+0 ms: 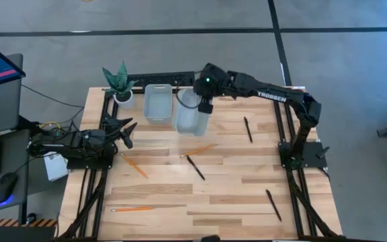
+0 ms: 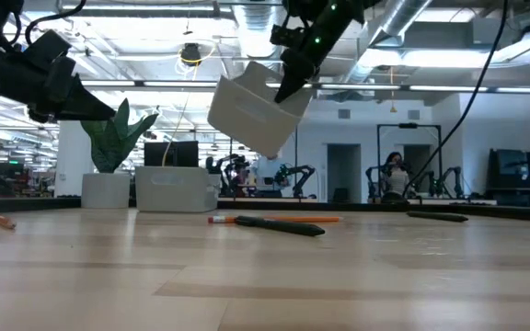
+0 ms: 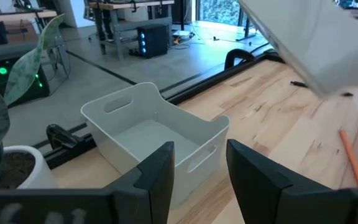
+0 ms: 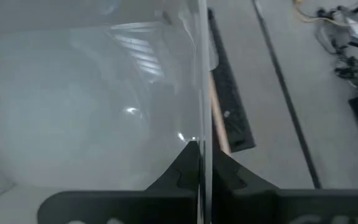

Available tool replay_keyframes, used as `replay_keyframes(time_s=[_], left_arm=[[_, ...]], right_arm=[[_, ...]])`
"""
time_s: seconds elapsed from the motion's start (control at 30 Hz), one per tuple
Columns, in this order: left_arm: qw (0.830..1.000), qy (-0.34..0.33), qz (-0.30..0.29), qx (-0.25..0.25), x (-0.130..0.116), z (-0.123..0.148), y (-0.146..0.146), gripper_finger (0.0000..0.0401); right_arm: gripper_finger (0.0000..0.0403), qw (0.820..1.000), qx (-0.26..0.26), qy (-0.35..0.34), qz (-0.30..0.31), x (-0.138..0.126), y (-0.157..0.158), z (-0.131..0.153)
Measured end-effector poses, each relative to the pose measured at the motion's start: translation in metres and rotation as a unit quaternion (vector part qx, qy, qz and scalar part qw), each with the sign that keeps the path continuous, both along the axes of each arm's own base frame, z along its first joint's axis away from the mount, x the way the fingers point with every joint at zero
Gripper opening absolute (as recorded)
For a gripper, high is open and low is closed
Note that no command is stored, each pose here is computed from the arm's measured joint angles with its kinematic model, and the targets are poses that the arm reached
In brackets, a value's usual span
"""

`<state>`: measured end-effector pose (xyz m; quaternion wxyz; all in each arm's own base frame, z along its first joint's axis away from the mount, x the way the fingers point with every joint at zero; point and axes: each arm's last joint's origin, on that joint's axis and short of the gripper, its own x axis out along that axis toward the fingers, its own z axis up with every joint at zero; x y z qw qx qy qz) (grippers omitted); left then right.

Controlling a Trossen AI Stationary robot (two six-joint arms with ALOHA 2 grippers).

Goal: Sort pens & pencils
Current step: Move the bottom white bin to the top of the table

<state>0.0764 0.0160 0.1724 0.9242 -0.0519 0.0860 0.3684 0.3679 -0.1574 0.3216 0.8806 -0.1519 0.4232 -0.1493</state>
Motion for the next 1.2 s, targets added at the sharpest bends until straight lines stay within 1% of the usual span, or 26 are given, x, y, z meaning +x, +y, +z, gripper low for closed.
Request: replay_keyframes(time_s=[0.13,0.2,0.3,0.43,0.53,0.63,0.83,0.97,1.1,1.2], left_arm=[[1.0,-0.003,0.003,-0.002,0.0,0.0,0.0,0.0137],[1.0,-0.003,0.009,-0.001,0.0,0.0,0.0,0.0137],[1.0,-0.003,0.025,0.005,-0.001,0.0,0.001,0.0137],[0.999,-0.003,0.043,0.011,-0.002,0.001,0.002,0.0137],[0.999,-0.003,0.044,0.011,-0.002,0.001,0.002,0.0137],[0.999,-0.003,0.044,0.011,-0.002,0.001,0.002,0.0137],[0.999,-0.002,0.044,0.012,-0.002,0.001,0.002,0.0137],[0.999,-0.002,0.047,0.012,-0.002,0.001,0.002,0.0137],[0.999,-0.002,0.053,0.014,-0.002,0.001,0.002,0.0137],[0.998,-0.002,0.053,0.014,-0.002,0.001,0.002,0.0137]], right_arm=[[0.0021,1.0,-0.003,-0.017,-0.018,-0.005,-0.017,0.002],[0.002,1.0,0.0,-0.024,-0.02,-0.007,-0.024,0.002],[0.0021,0.999,0.002,-0.034,-0.025,-0.002,-0.036,-0.006],[0.0028,0.999,0.014,-0.003,-0.031,0.006,-0.049,-0.033],[0.0021,0.999,0.027,0.032,-0.031,0.013,-0.055,-0.058],[0.0021,0.998,0.029,0.05,-0.023,0.016,-0.061,-0.073],[0.0025,0.996,0.035,0.076,-0.032,0.015,-0.073,-0.09],[0.0021,0.995,0.035,0.091,-0.035,0.013,-0.079,-0.098],[0.0022,0.993,0.033,0.104,-0.033,0.018,-0.084,-0.106],[0.0028,0.994,0.014,0.105,-0.023,0.026,-0.089,-0.107]])
